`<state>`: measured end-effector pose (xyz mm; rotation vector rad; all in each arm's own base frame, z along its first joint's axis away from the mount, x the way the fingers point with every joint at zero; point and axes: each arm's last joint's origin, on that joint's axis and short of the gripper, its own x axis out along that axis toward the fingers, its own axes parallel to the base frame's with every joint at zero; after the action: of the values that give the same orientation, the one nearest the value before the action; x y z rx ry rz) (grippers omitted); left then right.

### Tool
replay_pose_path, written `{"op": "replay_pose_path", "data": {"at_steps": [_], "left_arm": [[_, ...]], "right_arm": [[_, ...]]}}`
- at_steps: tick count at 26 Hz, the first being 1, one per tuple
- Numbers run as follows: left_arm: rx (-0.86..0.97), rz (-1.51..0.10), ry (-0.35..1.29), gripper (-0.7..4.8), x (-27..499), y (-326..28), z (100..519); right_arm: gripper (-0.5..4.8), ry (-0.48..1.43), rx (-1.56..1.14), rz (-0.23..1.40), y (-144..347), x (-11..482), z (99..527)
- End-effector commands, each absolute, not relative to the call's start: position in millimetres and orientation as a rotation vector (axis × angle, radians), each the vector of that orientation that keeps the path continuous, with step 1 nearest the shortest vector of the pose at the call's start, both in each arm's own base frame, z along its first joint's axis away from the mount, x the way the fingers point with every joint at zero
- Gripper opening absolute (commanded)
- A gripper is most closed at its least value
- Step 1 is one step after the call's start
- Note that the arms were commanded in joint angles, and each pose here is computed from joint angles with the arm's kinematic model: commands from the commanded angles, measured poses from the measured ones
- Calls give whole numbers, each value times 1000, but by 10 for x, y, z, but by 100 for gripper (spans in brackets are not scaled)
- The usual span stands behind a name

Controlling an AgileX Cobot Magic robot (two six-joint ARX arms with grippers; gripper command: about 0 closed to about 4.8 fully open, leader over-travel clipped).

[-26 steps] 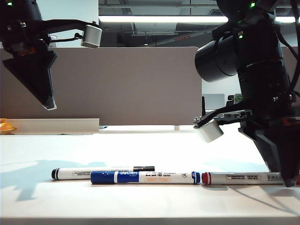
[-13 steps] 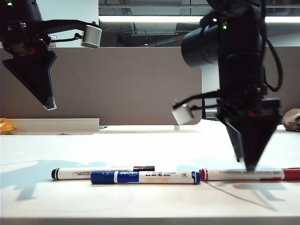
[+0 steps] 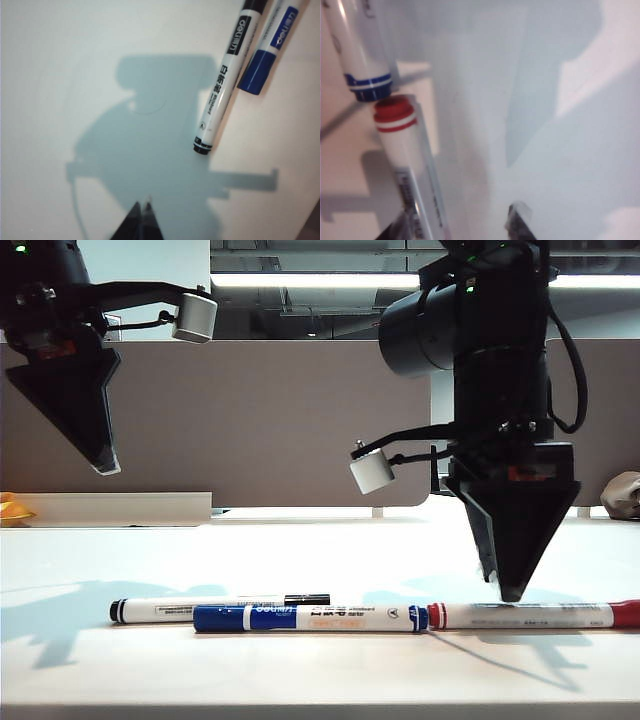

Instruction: Pick up the markers one by one and line them up horizontally in a straight line on the table.

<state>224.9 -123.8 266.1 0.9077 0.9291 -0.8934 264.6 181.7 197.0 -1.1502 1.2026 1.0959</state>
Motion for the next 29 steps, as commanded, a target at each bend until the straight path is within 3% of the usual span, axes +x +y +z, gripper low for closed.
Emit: {"op": "replay_pose_path", "data": {"at_steps": [1,29], "left_arm": [[900,-894,919,-6,2247,-1236,2689],[887,-887,927,-6,2245,-1236,2688]], "right_arm": [[244,1212,-1107,1143,1829,2618,1981],[244,1206,-1059,1159,1845,2613,2004]]}}
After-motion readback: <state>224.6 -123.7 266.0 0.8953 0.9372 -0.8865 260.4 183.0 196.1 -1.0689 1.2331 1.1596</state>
